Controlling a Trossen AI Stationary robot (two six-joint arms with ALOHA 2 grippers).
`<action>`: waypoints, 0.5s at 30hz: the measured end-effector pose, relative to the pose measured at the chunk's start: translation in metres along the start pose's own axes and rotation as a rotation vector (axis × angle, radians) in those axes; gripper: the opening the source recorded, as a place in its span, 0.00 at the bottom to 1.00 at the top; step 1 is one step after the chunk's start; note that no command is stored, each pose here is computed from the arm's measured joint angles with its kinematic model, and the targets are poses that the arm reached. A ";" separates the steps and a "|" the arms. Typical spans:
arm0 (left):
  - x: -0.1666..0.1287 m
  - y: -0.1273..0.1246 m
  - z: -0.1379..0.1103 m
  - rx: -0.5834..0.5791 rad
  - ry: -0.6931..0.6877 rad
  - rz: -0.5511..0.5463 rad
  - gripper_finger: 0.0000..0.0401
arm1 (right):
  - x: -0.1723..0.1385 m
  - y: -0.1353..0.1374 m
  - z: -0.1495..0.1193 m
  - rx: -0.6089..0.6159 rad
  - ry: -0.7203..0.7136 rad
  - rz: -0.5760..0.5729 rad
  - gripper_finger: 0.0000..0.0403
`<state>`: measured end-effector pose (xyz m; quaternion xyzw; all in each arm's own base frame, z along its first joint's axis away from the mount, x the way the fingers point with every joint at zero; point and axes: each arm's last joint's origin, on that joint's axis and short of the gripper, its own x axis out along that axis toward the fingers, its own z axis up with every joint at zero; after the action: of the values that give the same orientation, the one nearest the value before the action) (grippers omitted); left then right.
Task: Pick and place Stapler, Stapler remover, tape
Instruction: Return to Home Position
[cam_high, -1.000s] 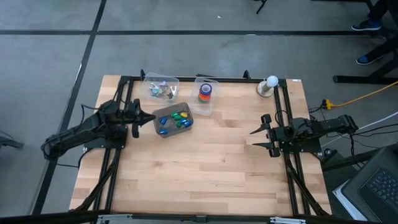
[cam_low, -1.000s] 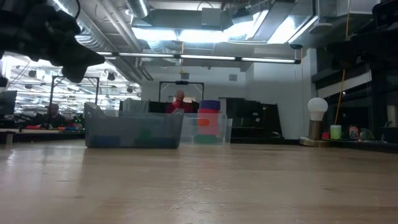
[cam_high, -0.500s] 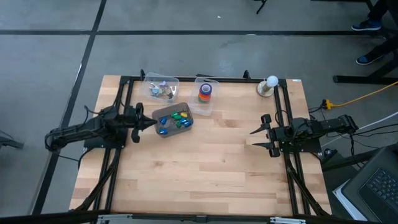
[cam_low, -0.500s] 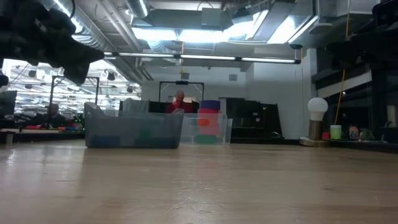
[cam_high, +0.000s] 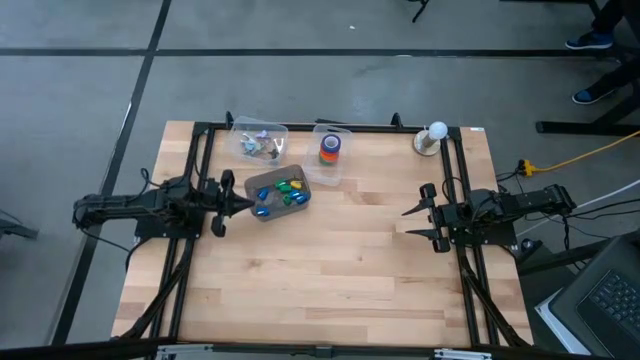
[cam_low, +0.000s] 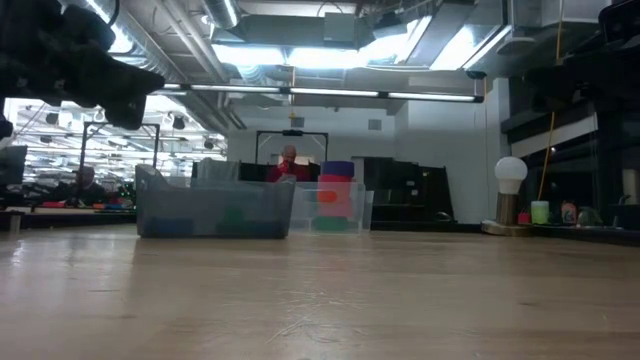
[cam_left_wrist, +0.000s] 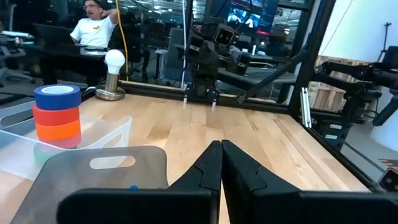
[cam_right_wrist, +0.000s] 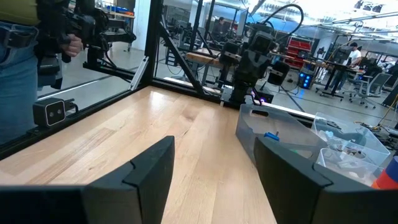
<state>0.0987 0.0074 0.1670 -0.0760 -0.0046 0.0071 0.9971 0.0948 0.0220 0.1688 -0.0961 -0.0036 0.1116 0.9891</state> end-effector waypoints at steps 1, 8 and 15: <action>0.000 0.000 0.000 0.006 0.001 -0.003 0.00 | 0.000 0.000 0.000 0.000 0.000 0.000 0.56; 0.003 -0.001 -0.004 -0.029 0.043 -0.004 0.01 | 0.000 0.000 0.000 0.000 -0.001 0.000 0.56; 0.004 0.000 -0.006 -0.074 0.067 0.002 0.01 | 0.000 0.000 0.000 0.000 0.000 0.000 0.56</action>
<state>0.1027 0.0063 0.1616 -0.1132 0.0284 0.0055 0.9932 0.0948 0.0220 0.1688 -0.0961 -0.0038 0.1116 0.9891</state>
